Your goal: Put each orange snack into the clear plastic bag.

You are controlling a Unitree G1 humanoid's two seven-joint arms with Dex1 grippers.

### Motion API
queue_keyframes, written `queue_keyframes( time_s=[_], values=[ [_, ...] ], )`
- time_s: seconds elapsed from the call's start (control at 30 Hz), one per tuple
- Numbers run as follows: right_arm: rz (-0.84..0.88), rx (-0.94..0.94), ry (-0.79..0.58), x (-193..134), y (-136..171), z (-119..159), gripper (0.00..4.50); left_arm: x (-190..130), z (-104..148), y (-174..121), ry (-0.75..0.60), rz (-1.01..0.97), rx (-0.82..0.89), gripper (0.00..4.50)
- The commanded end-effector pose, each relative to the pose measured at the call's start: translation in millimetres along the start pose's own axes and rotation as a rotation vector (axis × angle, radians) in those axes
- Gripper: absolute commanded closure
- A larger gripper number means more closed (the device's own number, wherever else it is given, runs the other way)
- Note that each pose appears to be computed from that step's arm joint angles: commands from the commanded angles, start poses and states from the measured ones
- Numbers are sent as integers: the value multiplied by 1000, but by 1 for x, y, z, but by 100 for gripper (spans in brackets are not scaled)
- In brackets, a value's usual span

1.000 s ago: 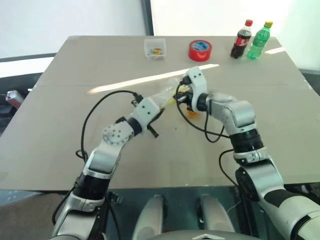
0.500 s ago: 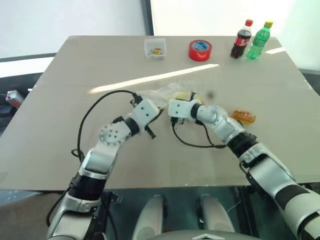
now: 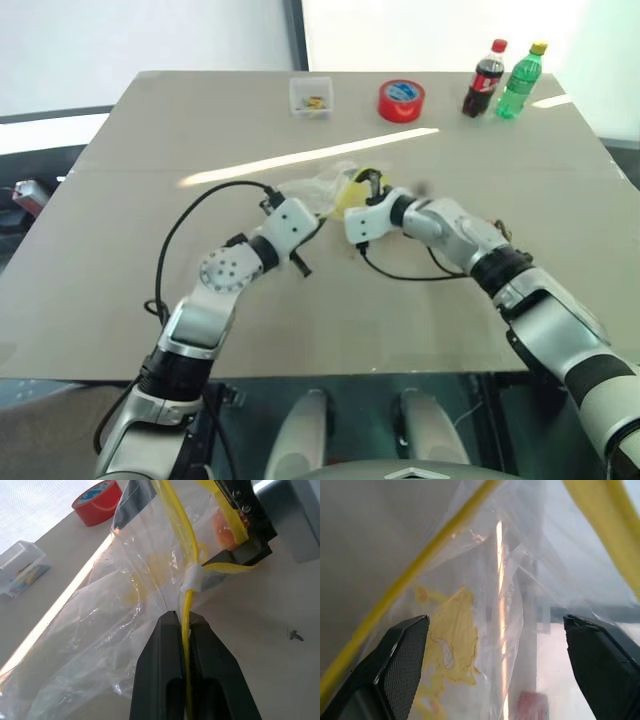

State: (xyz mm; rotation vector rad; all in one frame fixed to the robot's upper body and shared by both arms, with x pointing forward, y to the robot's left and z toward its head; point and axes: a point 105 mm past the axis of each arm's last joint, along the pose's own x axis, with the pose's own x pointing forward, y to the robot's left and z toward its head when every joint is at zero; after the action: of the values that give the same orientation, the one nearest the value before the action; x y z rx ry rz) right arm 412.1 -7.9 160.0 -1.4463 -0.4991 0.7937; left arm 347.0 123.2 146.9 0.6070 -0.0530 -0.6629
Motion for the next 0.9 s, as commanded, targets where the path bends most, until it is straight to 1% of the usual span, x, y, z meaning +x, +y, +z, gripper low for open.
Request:
queue_keyframes(
  time_s=[0.03,0.1,0.2,0.23,0.3,0.37,0.43,0.53,0.6,0.67,0.73,0.9],
  values=[
    [-73,36,-14,-14,-24,2,4,-2,8,8,-28,42,19,450],
    [-81,145,-20,-24,-27,4,4,-2,6,10,-23,58,19,450],
    [-46,459,-73,-43,-28,15,4,-1,5,18,-20,102,14,450],
    [-30,531,-93,-49,-29,19,4,-1,5,20,-20,111,12,450],
    [-2,647,-93,-62,-32,18,4,-1,5,23,-20,134,21,450],
    [-9,802,-57,-72,-35,8,4,-2,5,27,-20,155,27,450],
    [2,906,-25,-80,-30,1,4,-3,3,31,-18,184,24,450],
    [30,1012,38,-85,-15,-9,4,-5,1,35,-11,214,25,450],
    [61,1089,110,-84,3,-20,4,-5,-1,35,-7,217,22,450],
    [79,1164,148,-82,16,-27,4,-4,-1,35,-6,217,19,450],
    [56,1216,174,-78,20,-34,4,-4,-1,35,-7,215,18,450],
    [28,1245,225,-69,25,-48,4,-4,-3,37,-4,218,18,450]
  ],
)
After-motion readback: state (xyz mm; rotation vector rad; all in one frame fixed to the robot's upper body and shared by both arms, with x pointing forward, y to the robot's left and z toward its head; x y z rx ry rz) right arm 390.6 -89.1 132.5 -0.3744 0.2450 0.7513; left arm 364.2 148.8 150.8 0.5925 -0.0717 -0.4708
